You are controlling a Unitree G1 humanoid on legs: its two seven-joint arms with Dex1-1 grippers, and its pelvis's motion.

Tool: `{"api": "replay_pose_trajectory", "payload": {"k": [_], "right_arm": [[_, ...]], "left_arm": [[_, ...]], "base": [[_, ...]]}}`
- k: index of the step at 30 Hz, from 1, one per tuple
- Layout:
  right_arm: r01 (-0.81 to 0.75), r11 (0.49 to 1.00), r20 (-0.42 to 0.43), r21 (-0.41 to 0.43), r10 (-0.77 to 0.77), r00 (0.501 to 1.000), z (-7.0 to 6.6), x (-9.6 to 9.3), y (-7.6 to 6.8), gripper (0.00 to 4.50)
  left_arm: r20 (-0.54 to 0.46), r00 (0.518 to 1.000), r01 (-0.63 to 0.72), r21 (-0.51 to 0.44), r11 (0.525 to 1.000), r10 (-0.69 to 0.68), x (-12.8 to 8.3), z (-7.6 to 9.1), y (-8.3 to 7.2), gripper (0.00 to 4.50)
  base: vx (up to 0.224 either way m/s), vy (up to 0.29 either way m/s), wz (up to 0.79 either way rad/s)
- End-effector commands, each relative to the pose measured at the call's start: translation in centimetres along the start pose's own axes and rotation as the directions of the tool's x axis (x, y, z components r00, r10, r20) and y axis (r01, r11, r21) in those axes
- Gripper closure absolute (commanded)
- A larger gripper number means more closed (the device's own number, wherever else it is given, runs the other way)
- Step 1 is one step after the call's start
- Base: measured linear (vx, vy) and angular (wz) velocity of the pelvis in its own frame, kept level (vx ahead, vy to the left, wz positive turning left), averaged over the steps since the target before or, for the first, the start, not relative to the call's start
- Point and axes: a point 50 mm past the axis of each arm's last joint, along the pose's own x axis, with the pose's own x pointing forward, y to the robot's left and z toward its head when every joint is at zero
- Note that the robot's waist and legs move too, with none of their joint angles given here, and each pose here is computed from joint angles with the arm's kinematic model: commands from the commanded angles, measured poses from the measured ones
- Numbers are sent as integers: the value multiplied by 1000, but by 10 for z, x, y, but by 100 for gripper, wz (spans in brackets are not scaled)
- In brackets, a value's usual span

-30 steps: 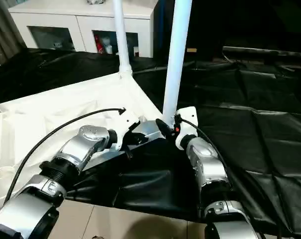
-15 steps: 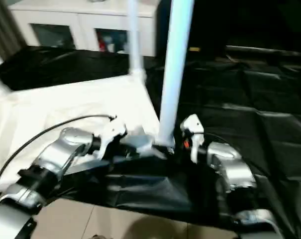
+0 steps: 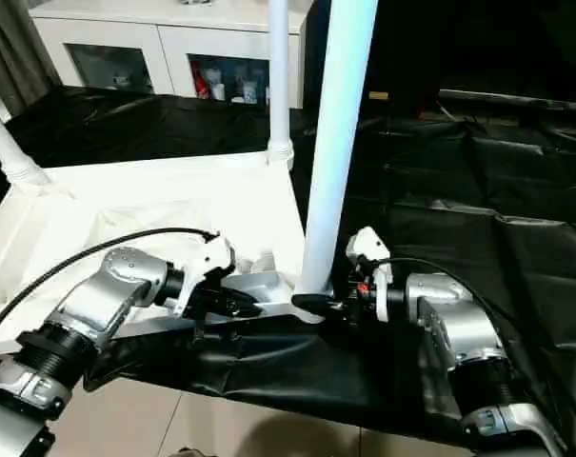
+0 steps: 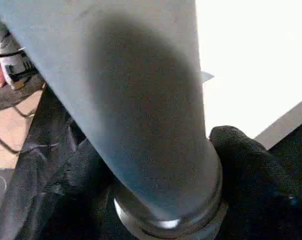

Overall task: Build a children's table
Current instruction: Rotate leg to tighten

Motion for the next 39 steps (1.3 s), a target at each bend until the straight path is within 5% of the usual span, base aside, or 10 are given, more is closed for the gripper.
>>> {"api": "replay_pose_trajectory", "payload": {"k": [1,5,11,16,19,27,34,39], "right_arm": [[64,998,-11,10,-64,998,-10,14,1,172],[364,931,-33,-3,-364,931,-20,29,-16,178],[562,815,-19,140,-565,825,-24,68,-14,184],[519,846,16,122,-525,851,-16,94,-2,185],[480,865,55,146,-492,869,-11,97,0,115],[245,969,91,32,-247,965,0,56,-4,70],[63,997,-6,-43,-63,998,-6,7,-2,70],[18,999,-33,-36,-19,999,-7,-3,0,70]], "left_arm": [[79,993,-92,37,995,88,4,17,7,450],[106,963,-248,-5,969,247,11,25,21,450],[115,882,-448,-103,888,458,29,39,40,450],[124,889,-431,-99,897,441,37,44,38,450],[126,896,-417,-93,904,426,38,44,38,450],[118,974,-194,-10,981,193,27,30,22,450],[42,999,17,37,999,-19,8,12,1,450],[36,999,32,30,999,-33,3,9,-1,450]], "base": [[0,0,0],[0,0,0],[0,0,0],[0,0,0],[0,0,0],[0,0,0],[0,0,0],[0,0,0]]}}
